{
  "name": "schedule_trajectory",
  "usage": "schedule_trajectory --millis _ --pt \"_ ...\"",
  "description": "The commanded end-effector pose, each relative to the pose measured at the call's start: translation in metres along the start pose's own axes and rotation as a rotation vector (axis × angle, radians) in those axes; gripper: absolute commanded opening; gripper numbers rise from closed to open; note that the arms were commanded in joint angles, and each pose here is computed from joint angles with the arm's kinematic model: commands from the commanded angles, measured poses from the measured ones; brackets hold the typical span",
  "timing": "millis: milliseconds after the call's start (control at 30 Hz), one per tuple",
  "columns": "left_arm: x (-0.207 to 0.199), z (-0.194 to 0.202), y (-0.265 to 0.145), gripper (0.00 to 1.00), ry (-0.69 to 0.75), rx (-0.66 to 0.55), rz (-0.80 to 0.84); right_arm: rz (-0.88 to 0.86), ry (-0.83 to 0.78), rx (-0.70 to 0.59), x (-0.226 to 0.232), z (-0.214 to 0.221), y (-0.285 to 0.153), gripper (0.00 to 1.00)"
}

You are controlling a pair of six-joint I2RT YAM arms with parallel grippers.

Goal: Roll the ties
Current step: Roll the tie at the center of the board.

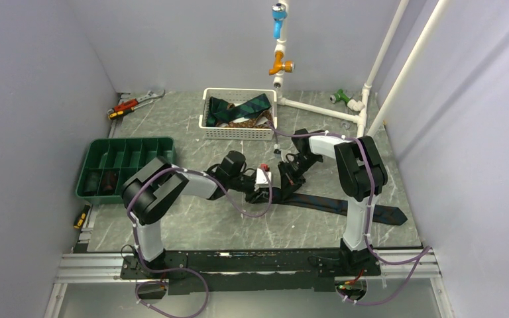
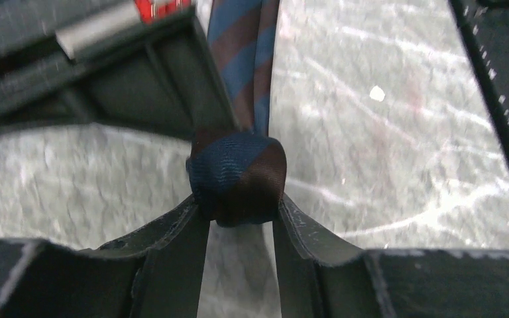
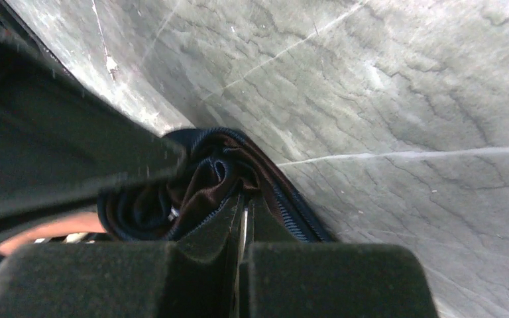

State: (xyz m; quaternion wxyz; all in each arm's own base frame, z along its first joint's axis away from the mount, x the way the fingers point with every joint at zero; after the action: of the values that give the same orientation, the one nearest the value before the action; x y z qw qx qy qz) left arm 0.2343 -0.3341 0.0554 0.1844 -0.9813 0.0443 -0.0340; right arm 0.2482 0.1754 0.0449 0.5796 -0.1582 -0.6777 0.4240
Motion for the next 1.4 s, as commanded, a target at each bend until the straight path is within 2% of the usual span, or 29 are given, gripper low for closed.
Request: schedule_trajectory --millis 0,233,367,433,567,700,733,767,833,967,1033,1133,1200,1267,1367 --pt "0.005 -0.049 0.024 0.43 0.045 -0.12 0.021 0.124 -0.068 0.008 -0.025 -0.007 0.015 0.0" --pt "0.013 -0.005 0.048 0.52 -0.048 -0.006 -0.001 0.104 -0.078 -0.005 -0.021 -0.006 0.014 0.0" --pt "0.011 0.028 0.047 0.52 -0.065 0.094 -0.033 0.094 -0.083 -0.012 -0.019 -0.005 0.014 0.0" --pt "0.008 0.037 0.042 0.56 -0.078 0.124 -0.036 0.093 -0.082 -0.015 -0.019 -0.005 0.014 0.0" --pt "-0.001 0.027 0.018 0.59 -0.058 0.062 -0.02 0.094 -0.08 -0.008 -0.019 -0.002 0.014 0.0" --pt "0.012 0.015 -0.009 0.58 -0.023 0.042 -0.098 0.098 -0.078 -0.003 -0.021 0.001 0.015 0.0" --pt "0.017 0.013 -0.016 0.61 -0.028 0.032 -0.115 0.097 -0.079 -0.001 -0.021 0.002 0.016 0.0" --pt "0.018 0.009 -0.019 0.7 -0.011 0.018 -0.122 0.097 -0.078 0.001 -0.021 0.004 0.016 0.0" --pt "0.013 0.006 -0.02 0.79 0.031 -0.001 -0.097 0.091 -0.076 0.002 -0.021 0.005 0.017 0.0" --pt "0.003 0.005 -0.006 0.98 0.027 -0.018 -0.036 0.088 -0.076 -0.006 -0.019 0.003 0.016 0.0" --pt "-0.001 0.003 0.004 1.0 0.023 -0.035 -0.01 0.087 -0.075 -0.009 -0.018 0.002 0.015 0.0" --pt "-0.007 -0.003 0.016 0.99 0.004 -0.063 0.022 0.09 -0.075 -0.014 -0.018 0.0 0.015 0.0" --pt "-0.007 -0.003 0.024 0.95 0.002 -0.06 0.011 0.082 -0.077 -0.014 -0.017 -0.001 0.015 0.0" --pt "-0.002 0.0 0.028 0.81 -0.004 -0.044 -0.015 0.074 -0.08 -0.013 -0.016 0.0 0.015 0.0" --pt "0.004 0.009 0.029 0.48 0.008 -0.016 -0.035 0.068 -0.09 -0.007 -0.014 0.0 0.015 0.0"
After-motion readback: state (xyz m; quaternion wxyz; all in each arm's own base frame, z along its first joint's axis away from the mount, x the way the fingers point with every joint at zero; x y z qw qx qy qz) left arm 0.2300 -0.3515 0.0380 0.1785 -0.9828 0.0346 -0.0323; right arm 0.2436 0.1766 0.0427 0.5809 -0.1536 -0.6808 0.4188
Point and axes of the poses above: each gripper's point midway between its finger pads, its own y axis out along the fingers, its own x axis along the line the jaws close on, z = x × y, the point moved 4 cm from there along -y, back along the fingers, and after that the axes turned 2 degrees about y, right-handed, at the moved point
